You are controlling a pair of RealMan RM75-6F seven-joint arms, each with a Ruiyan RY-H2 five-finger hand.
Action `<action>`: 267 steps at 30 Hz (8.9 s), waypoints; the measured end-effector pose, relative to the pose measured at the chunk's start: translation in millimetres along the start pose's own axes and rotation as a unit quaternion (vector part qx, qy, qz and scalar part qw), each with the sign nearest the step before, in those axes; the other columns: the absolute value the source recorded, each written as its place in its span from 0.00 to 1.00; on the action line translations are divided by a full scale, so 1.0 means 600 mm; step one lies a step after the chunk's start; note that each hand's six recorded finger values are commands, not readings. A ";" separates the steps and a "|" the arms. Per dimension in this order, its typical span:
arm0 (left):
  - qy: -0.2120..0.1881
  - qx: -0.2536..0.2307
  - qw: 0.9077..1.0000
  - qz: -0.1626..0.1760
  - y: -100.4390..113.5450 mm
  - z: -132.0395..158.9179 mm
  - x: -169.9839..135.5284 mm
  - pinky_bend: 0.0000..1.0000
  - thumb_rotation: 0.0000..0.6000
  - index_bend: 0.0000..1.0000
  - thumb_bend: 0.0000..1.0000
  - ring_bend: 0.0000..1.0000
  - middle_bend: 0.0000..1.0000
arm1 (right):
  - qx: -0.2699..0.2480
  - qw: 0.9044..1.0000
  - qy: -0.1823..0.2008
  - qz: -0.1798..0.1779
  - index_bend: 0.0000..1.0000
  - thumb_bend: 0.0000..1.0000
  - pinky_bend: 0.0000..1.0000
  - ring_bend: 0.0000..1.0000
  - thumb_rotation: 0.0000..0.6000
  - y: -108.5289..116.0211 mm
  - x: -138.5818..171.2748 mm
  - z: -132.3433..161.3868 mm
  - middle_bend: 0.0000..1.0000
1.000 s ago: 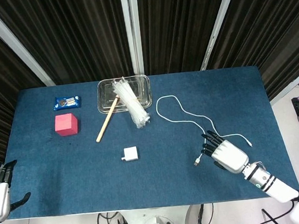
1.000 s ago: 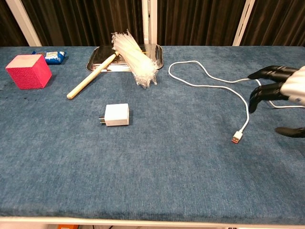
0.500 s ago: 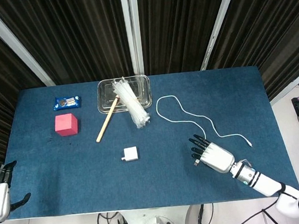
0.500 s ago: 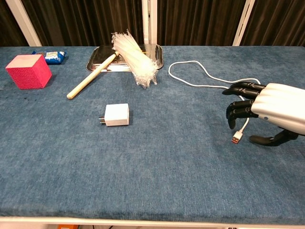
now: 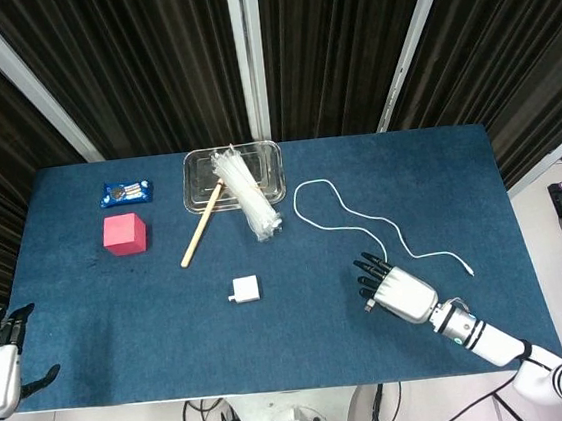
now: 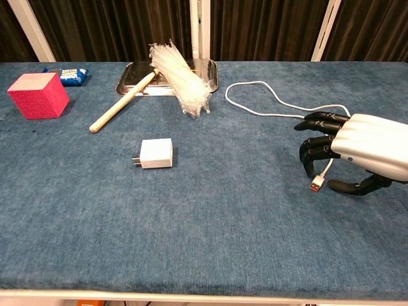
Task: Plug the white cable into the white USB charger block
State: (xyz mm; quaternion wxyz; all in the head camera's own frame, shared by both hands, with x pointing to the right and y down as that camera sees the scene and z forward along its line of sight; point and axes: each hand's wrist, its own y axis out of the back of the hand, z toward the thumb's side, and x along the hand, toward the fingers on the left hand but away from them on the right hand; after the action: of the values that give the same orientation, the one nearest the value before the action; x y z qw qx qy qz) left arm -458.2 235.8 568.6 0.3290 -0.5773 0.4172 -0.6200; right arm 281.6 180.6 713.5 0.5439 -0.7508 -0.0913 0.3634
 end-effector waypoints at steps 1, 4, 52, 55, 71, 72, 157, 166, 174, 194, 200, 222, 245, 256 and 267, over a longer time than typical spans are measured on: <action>0.000 0.000 1.000 0.000 0.000 0.000 0.000 0.00 1.00 0.09 0.14 0.02 0.12 | 0.000 1.000 0.000 0.000 0.44 0.33 0.00 0.07 1.00 -0.001 0.000 0.000 0.31; 0.001 0.001 1.000 0.000 0.001 -0.001 0.000 0.00 1.00 0.09 0.14 0.02 0.12 | -0.003 1.000 -0.002 0.000 0.45 0.33 0.00 0.08 1.00 -0.002 -0.001 0.000 0.31; -0.267 0.065 0.952 -0.132 -0.042 0.286 0.171 0.00 1.00 0.12 0.15 0.05 0.14 | -0.014 0.995 -0.076 -0.064 0.60 0.42 0.03 0.25 1.00 0.105 0.024 -0.054 0.50; -0.291 0.046 0.943 -0.156 -0.067 0.342 0.186 0.00 1.00 0.14 0.16 0.07 0.14 | -0.010 0.993 -0.084 -0.083 0.60 0.42 0.03 0.25 1.00 0.132 0.026 -0.064 0.50; -0.314 0.028 0.924 -0.218 -0.152 0.489 0.210 0.04 1.00 0.23 0.17 0.11 0.23 | -0.013 0.987 -0.119 -0.107 0.61 0.42 0.03 0.25 1.00 0.167 0.061 -0.094 0.50; -0.310 0.028 0.924 -0.223 -0.156 0.494 0.211 0.04 1.00 0.23 0.17 0.11 0.23 | -0.015 0.987 -0.120 -0.107 0.61 0.42 0.03 0.25 1.00 0.167 0.062 -0.095 0.50; -0.228 0.075 0.957 -0.162 -0.089 0.560 0.221 0.05 0.82 0.49 0.24 0.22 0.38 | -0.142 0.976 -0.167 -0.011 0.66 0.47 0.02 0.27 1.00 0.168 -0.165 0.043 0.51; -0.216 0.081 0.960 -0.160 -0.079 0.580 0.225 0.05 0.82 0.49 0.23 0.22 0.37 | -0.167 0.968 -0.188 -0.010 0.66 0.47 0.02 0.27 1.00 0.179 -0.227 0.091 0.51; -0.210 0.084 0.961 -0.161 -0.074 0.591 0.223 0.04 0.82 0.50 0.23 0.23 0.37 | -0.173 0.962 -0.211 -0.020 0.66 0.47 0.03 0.27 1.00 0.189 -0.254 0.101 0.51; -0.218 0.082 0.960 -0.157 -0.068 0.619 0.214 0.04 0.81 0.50 0.23 0.22 0.36 | -0.187 0.955 -0.229 -0.018 0.66 0.47 0.03 0.27 1.00 0.183 -0.275 0.110 0.51; -0.220 0.083 0.959 -0.157 -0.068 0.624 0.212 0.04 0.82 0.50 0.23 0.22 0.36 | -0.190 0.954 -0.231 -0.018 0.66 0.47 0.03 0.27 1.00 0.182 -0.276 0.108 0.51; -0.214 0.093 0.960 -0.156 -0.071 0.638 0.213 0.05 0.82 0.50 0.22 0.23 0.36 | -0.203 0.950 -0.237 -0.011 0.66 0.47 0.01 0.27 1.00 0.176 -0.279 0.109 0.51; -0.208 0.102 0.962 -0.144 -0.071 0.646 0.213 0.05 0.81 0.50 0.21 0.22 0.36 | -0.219 0.943 -0.251 -0.014 0.66 0.47 0.00 0.27 1.00 0.177 -0.287 0.115 0.50; -0.204 0.096 0.965 -0.136 -0.071 0.648 0.214 0.05 0.81 0.50 0.21 0.22 0.36 | -0.240 0.935 -0.260 -0.013 0.66 0.47 0.00 0.27 1.00 0.174 -0.290 0.109 0.50; -0.199 0.094 0.967 -0.126 -0.071 0.651 0.215 0.05 0.82 0.50 0.19 0.22 0.36 | -0.257 0.931 -0.259 -0.009 0.64 0.47 0.00 0.27 1.00 0.174 -0.292 0.108 0.48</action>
State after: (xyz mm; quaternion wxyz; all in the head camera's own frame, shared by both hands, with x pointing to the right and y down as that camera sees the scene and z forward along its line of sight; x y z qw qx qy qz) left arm -83.4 86.0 657.8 0.3778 -0.7033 0.2070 -0.5654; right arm 86.6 95.2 690.0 0.2933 -0.7441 -0.3258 0.5042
